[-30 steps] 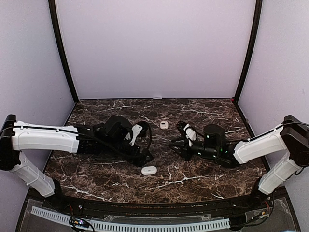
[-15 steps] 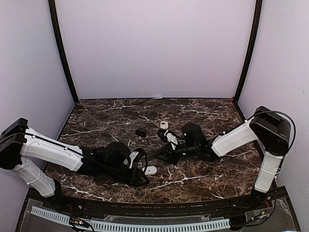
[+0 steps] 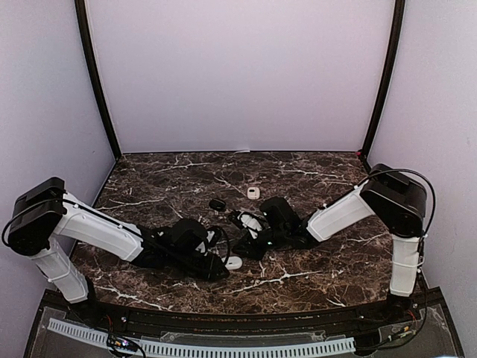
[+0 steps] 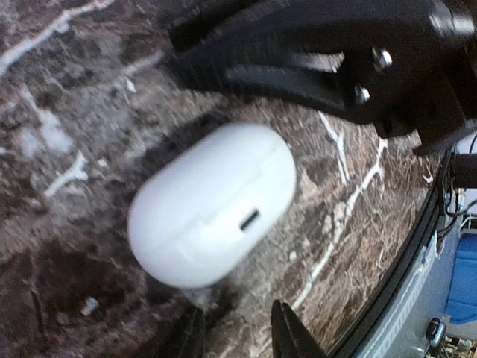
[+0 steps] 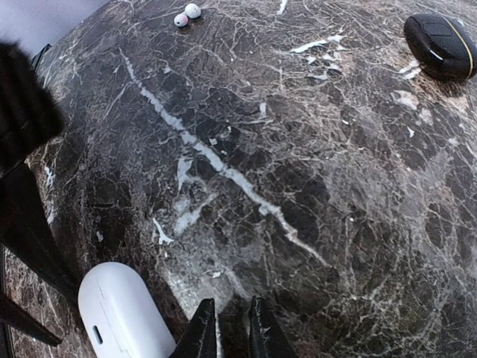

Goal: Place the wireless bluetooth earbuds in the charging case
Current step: Rotate the charging case at the center of the board.

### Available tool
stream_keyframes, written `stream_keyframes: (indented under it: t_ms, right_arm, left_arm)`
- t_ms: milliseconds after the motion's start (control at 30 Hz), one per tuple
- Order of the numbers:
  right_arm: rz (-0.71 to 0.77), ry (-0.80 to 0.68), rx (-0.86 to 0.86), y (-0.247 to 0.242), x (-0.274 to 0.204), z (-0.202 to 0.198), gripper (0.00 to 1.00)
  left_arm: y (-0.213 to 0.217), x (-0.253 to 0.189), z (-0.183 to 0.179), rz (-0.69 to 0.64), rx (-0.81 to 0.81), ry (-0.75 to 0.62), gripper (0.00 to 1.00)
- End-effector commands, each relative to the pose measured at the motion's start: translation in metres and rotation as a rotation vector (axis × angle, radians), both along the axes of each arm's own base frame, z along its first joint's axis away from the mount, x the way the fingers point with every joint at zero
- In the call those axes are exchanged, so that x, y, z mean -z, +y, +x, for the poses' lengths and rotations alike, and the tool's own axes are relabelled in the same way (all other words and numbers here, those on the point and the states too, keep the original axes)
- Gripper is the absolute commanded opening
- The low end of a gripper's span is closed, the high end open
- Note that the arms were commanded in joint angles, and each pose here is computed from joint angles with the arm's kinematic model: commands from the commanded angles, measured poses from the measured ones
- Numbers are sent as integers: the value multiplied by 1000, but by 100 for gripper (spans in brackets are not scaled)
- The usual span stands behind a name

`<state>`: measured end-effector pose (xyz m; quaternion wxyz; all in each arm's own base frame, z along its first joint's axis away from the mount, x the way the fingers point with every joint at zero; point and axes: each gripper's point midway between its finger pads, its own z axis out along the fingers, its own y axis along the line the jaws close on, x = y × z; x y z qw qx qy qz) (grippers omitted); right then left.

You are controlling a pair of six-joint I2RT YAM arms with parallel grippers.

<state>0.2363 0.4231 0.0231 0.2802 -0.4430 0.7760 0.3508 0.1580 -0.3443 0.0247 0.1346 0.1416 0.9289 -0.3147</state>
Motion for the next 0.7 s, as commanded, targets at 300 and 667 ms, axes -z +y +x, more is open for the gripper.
stream_keyframes:
  t_ms: [300, 667]
  right_arm:
    - [-39, -34, 31, -6, 1, -1, 16]
    - [-12, -125, 128, -21, -25, 12, 17]
  left_arm:
    - [26, -3, 94, 102, -119, -182, 35]
    - [19, -37, 82, 14, 71, -325, 51]
